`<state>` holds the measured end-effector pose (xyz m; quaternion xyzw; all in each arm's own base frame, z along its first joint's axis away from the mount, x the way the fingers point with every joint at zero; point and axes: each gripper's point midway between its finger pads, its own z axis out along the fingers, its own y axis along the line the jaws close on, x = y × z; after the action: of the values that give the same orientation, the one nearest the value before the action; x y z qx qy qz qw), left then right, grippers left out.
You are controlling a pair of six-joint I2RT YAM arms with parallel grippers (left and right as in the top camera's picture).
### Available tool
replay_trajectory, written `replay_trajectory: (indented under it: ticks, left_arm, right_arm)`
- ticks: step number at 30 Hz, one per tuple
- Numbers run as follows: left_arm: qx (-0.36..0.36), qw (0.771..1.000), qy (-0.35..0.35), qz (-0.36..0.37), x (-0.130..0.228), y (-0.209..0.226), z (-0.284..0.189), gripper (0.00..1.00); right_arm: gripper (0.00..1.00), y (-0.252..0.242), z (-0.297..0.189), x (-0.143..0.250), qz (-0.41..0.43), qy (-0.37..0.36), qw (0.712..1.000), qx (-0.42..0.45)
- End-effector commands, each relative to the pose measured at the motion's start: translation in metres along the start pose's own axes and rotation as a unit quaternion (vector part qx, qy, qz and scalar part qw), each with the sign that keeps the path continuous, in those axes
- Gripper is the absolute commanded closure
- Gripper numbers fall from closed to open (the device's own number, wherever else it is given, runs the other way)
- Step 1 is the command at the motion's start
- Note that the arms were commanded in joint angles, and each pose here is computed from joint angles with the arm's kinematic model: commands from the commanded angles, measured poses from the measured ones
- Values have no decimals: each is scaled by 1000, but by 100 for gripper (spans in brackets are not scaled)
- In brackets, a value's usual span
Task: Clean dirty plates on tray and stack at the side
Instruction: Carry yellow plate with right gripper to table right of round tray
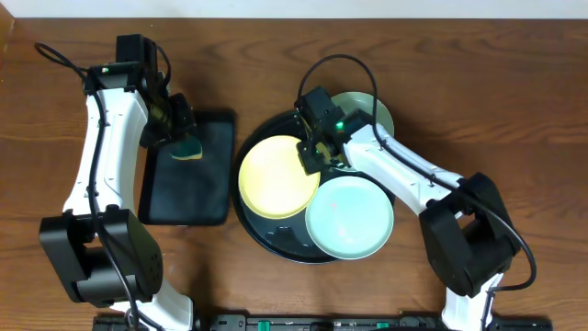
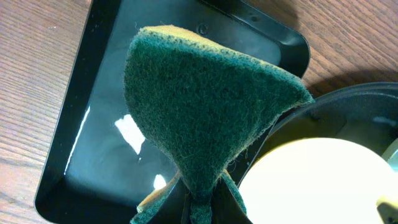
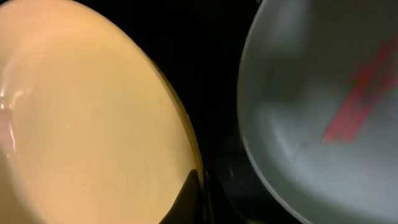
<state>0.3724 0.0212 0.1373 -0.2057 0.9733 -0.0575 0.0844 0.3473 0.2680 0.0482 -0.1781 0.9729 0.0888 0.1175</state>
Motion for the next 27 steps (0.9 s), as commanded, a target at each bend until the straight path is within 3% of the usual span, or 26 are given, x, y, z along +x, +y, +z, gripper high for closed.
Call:
replay_trajectory:
  ticks: [1, 8, 15, 22, 27]
  left_arm:
    - [2, 1000, -20, 9, -5, -2, -12, 93]
    - [2, 1000, -19, 10, -5, -2, -11, 93]
    - [1, 1000, -16, 9, -3, -2, -11, 92]
    - [0, 1000, -14, 9, -2, -1, -9, 93]
    - [0, 1000, -13, 9, -2, -1, -9, 93]
  right_arm:
    - [99, -1, -42, -19, 14, -37, 999, -10]
    - [99, -67, -130, -20, 107, -87, 990, 9]
    - [99, -188, -188, 41, 261, -58, 957, 114]
    - [99, -274, -200, 106, 387, -10, 909, 155]
    - [99, -314, -186, 139, 432, -4, 886, 170]
